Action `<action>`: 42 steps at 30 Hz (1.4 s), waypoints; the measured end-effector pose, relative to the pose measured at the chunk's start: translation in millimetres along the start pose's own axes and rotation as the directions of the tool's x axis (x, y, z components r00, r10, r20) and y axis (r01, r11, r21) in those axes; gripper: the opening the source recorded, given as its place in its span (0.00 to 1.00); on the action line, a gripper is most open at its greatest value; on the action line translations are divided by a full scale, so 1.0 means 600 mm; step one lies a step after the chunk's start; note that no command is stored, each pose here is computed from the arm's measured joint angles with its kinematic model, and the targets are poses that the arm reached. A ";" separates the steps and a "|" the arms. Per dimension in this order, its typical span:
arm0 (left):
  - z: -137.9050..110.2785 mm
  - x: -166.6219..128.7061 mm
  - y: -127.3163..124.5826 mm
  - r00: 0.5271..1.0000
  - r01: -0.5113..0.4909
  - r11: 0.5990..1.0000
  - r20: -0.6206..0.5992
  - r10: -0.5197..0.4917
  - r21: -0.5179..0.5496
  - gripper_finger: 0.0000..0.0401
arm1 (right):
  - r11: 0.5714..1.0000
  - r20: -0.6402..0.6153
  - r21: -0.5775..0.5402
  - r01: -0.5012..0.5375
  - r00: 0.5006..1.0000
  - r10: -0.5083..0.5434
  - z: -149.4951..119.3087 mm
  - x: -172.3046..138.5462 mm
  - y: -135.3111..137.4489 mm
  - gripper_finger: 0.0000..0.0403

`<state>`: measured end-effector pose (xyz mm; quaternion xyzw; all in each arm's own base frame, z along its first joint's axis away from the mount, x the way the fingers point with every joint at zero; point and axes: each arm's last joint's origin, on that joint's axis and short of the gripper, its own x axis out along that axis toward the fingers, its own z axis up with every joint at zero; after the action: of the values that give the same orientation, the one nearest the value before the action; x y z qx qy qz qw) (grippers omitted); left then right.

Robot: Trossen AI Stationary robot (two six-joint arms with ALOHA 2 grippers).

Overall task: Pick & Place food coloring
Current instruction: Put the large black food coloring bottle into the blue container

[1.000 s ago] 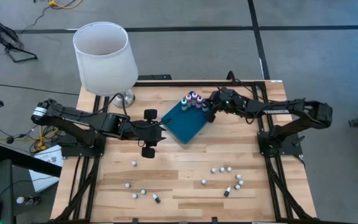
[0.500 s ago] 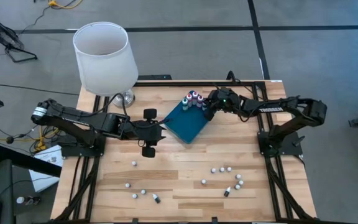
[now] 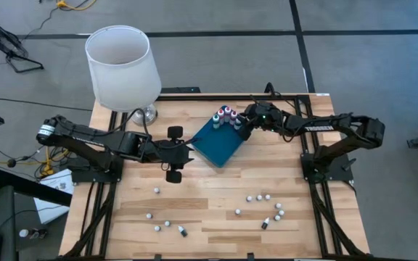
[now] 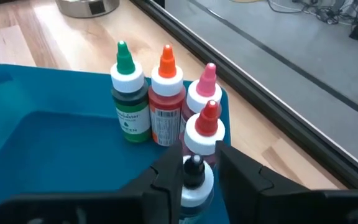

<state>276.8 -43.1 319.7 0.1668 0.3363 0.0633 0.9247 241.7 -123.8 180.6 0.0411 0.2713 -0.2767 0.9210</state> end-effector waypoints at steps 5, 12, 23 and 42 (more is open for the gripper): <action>0.000 0.000 0.000 1.000 0.000 1.000 0.000 0.000 -0.003 0.34 | 1.000 -0.015 -0.001 0.003 1.000 -0.003 -0.003 0.000 0.000 0.29; 0.000 0.000 0.000 1.000 0.000 1.000 0.000 0.000 -0.003 0.34 | 1.000 -0.020 0.001 0.010 1.000 -0.010 -0.003 0.000 -0.003 0.37; 0.000 0.000 0.000 1.000 0.000 1.000 0.000 0.000 -0.003 0.34 | 1.000 -0.058 -0.026 0.001 0.998 -0.003 -0.009 -0.001 0.000 0.39; 0.000 0.000 0.001 1.000 -0.001 1.000 -0.001 0.001 -0.015 0.34 | 0.998 -0.055 -0.039 0.048 0.997 -0.050 -0.009 -0.001 0.001 0.38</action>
<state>276.9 -42.5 319.7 0.1601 0.3362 0.0665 0.9257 239.0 -121.9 176.4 0.0248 0.3029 -0.2927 0.9066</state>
